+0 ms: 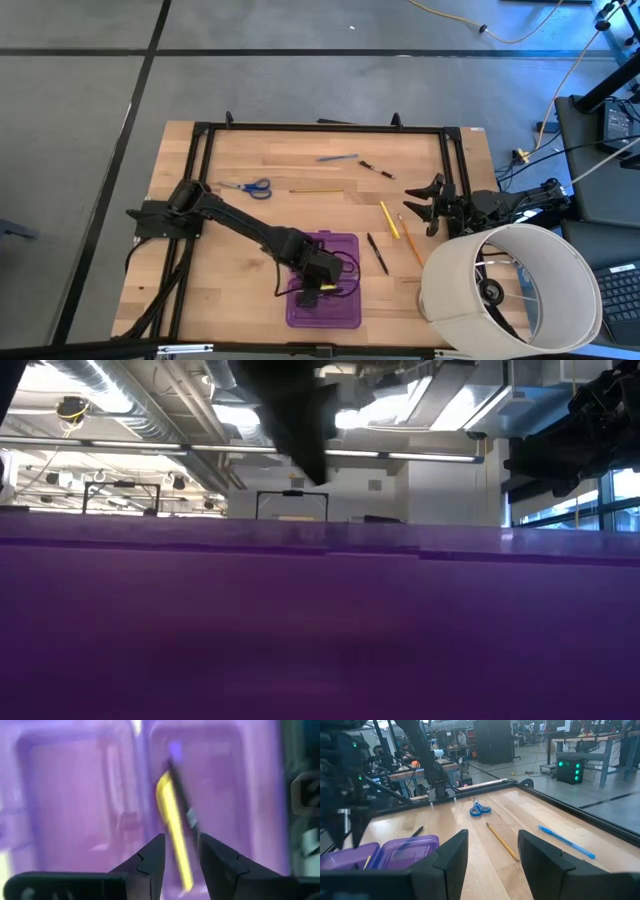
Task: Pick & place school supplies into a supply box
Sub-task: Put the left black pen into the violet supply box
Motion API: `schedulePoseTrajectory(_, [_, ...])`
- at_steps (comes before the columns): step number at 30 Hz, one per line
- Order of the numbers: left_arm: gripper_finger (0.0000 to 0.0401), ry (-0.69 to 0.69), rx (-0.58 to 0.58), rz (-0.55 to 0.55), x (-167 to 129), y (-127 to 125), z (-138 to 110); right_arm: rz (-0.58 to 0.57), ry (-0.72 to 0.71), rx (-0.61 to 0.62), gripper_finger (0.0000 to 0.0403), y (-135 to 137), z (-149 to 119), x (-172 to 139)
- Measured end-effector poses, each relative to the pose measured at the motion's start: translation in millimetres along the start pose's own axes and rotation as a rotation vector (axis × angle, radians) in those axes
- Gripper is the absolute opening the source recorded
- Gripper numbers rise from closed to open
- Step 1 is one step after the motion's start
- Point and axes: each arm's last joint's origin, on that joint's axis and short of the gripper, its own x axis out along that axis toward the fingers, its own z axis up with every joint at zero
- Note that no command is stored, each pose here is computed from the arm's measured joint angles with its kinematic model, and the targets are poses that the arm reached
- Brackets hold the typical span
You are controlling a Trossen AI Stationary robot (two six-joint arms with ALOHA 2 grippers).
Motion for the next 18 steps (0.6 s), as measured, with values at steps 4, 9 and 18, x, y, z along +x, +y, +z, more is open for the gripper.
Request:
schedulePoseTrajectory(4, [0.0109, 0.096, 0.008, 0.175, -3, 1, -15, 0.000, 0.000, 0.000, 0.0176, 0, 0, 0])
schedulePoseTrajectory(9, [0.0111, 0.186, 0.032, 0.242, 4, 0, -31, 0.002, 0.000, 0.000, 0.0176, 0, 0, 0])
schedulePoseTrajectory(18, [0.0108, 0.176, -0.032, 0.252, -21, 7, -54, 0.007, 0.005, -0.001, 0.0176, 0, 0, 0])
